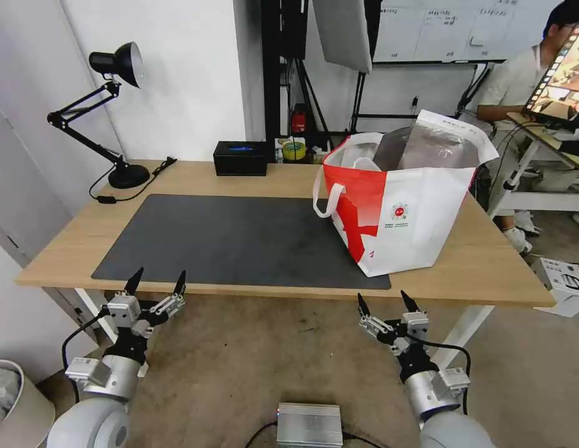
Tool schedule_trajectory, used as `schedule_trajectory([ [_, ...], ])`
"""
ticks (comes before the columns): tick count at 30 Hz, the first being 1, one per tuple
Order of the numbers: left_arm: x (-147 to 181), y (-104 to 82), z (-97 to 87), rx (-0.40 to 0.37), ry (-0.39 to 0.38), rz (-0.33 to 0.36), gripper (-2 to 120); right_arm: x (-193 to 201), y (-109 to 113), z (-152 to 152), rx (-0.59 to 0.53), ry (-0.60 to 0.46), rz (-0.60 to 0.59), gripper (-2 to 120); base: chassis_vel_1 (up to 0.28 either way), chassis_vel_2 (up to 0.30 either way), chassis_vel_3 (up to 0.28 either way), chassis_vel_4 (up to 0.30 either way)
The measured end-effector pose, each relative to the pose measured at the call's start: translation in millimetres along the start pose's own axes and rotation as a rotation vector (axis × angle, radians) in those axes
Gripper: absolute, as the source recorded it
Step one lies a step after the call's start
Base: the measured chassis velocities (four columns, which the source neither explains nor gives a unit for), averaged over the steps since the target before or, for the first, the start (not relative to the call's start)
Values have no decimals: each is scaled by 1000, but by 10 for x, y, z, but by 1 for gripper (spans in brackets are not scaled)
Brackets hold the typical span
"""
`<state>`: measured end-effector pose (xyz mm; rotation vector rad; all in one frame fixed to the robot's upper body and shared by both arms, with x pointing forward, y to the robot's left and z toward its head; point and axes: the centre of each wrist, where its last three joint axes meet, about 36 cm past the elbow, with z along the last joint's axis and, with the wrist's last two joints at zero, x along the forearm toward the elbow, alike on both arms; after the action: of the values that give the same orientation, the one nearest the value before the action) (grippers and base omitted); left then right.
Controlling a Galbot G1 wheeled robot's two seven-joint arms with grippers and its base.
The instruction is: Pick up the trash from the table and place it into the takeout bag.
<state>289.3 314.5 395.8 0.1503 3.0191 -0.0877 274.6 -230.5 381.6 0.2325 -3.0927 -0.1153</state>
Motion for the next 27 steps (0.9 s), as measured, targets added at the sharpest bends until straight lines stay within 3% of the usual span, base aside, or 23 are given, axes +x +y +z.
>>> schedule_trajectory([
  [27,317,-106,289,10,44,-4,100,0,0,0,0,0,0,100,0,0,0,0],
])
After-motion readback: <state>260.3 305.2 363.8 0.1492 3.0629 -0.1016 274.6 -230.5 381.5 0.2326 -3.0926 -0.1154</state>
